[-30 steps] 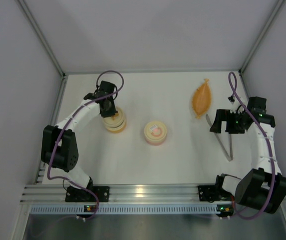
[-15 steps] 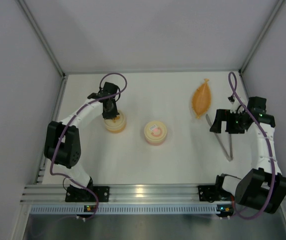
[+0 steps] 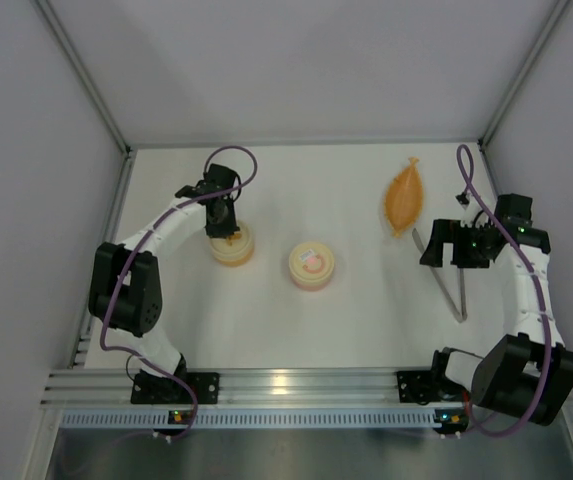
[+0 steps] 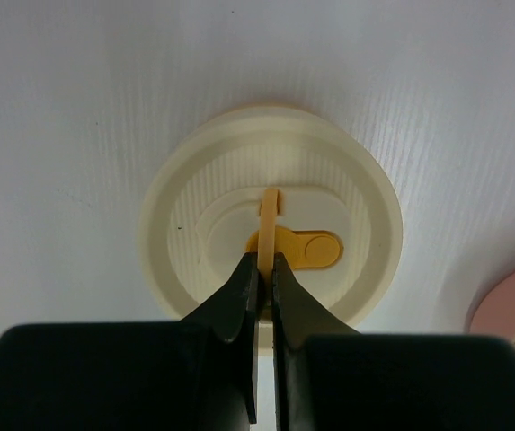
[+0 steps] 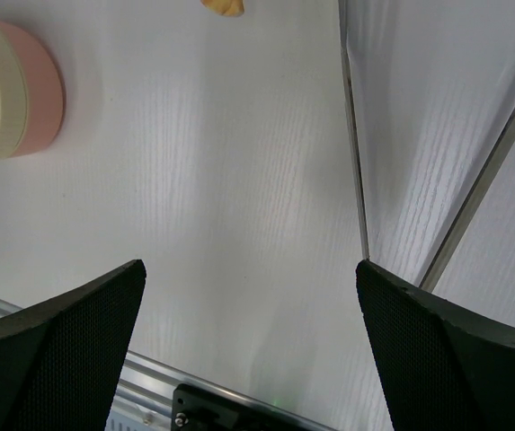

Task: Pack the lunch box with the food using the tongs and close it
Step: Close the box lid on the packing box, then move the packing box to the center of the board, then reset both arms

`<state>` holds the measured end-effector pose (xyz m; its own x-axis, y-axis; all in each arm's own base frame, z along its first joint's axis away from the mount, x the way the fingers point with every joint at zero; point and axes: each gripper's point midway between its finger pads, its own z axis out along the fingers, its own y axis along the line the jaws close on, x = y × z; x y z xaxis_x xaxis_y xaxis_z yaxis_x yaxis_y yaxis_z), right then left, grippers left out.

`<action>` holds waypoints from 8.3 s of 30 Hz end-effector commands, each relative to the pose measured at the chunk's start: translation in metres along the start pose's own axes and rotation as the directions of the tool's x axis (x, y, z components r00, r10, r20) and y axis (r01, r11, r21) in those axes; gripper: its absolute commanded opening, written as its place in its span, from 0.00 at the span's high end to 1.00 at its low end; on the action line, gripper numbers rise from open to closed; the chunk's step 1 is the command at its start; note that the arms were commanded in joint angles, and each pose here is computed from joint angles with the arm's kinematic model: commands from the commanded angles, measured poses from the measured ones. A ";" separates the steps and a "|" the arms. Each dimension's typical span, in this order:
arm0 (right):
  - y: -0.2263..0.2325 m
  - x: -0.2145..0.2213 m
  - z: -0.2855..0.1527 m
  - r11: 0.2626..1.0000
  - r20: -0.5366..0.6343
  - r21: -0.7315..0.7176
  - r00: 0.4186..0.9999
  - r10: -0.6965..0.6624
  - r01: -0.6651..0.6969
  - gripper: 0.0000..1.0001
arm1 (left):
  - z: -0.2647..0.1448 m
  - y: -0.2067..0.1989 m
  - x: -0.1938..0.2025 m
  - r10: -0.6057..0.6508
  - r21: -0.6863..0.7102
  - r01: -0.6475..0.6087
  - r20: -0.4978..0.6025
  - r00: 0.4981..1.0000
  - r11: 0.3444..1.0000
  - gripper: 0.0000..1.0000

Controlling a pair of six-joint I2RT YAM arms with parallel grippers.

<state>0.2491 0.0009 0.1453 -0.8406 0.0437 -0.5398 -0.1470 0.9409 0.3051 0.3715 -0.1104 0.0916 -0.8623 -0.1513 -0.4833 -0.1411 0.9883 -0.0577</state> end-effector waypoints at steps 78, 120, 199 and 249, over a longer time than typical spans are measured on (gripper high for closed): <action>0.007 -0.011 -0.006 0.999 0.037 -0.016 0.998 -0.045 0.045 0.01 | -0.024 -0.060 0.159 0.850 0.782 -0.582 0.137 0.509 0.222 0.55; 0.008 -0.010 -0.002 0.999 0.038 -0.023 0.999 -0.038 0.039 0.01 | -0.063 -0.098 0.097 0.653 0.873 -0.383 0.102 0.750 0.303 1.00; 0.013 -0.010 -0.006 0.996 0.036 -0.048 0.997 -0.068 0.070 0.01 | -0.020 -0.077 0.062 0.489 0.941 -0.079 -0.099 0.867 0.330 1.00; 0.061 -0.029 0.016 0.946 0.200 0.085 0.925 -0.324 0.313 0.01 | -0.103 0.062 0.039 0.311 0.251 -0.355 0.200 0.929 0.901 0.02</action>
<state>0.2564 0.0632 0.1548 -0.7079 -0.1812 -0.6827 -0.3553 0.9267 0.1224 0.2589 -0.0707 0.1466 -0.8071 0.1881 -0.5597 0.3453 0.9193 -0.1890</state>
